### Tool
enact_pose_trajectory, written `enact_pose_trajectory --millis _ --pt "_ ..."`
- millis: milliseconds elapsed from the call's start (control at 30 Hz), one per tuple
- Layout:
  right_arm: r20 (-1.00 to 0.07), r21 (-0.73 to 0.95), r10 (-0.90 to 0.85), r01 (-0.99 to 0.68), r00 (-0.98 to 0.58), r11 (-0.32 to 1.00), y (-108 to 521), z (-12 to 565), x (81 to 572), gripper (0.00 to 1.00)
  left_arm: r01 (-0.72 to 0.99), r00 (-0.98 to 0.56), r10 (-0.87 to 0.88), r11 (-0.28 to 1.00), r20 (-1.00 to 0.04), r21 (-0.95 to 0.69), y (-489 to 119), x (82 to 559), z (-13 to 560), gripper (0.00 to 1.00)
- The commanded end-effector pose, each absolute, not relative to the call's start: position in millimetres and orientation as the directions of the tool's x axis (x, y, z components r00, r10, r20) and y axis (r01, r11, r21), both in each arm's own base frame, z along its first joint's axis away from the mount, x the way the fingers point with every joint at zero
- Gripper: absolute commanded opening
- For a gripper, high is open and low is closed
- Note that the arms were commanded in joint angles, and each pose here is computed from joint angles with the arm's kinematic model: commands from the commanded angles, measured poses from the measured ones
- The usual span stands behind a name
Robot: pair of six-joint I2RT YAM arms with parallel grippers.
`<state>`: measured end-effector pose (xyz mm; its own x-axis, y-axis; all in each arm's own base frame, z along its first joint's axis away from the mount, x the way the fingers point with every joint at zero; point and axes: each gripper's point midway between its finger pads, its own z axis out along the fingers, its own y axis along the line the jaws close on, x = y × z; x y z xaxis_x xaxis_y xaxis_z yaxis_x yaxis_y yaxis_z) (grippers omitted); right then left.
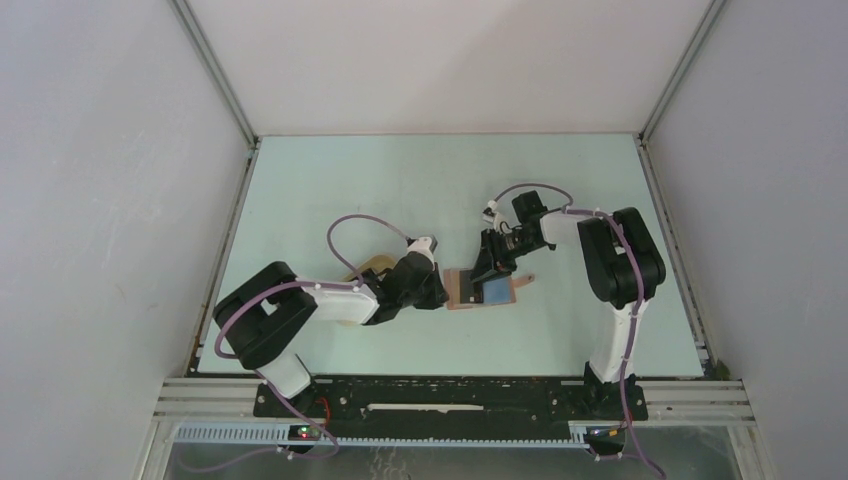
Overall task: Put the credit cards into the card holder
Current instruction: Insert the credit card into the card holder.
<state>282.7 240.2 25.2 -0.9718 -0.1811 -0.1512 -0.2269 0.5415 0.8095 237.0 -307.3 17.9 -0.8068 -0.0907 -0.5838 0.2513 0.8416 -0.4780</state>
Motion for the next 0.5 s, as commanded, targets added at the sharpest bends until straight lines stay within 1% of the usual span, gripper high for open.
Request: enact_pose_trajectory --millis 0,200,367,467 --pt "-0.26 0.701 -0.236 -0.351 -0.936 0.621 236 31 294 0.44 0.262 -0.834 -0.071 0.822 -0.548 -0.505 -314 225 9 0.09" --pt "-0.269 0.617 -0.278 -0.386 -0.922 0.686 242 23 290 0.47 0.273 -0.833 -0.08 0.801 -0.547 -0.533 -320 224 12 0.08" --pt "-0.285 0.559 -0.319 -0.427 -0.904 0.711 256 23 283 0.48 0.285 -0.835 -0.088 0.775 -0.543 -0.563 -325 222 16 0.08" --pt "-0.309 0.53 -0.363 -0.476 -0.879 0.702 264 26 277 0.49 0.287 -0.833 -0.095 0.768 -0.544 -0.573 -326 222 18 0.08"
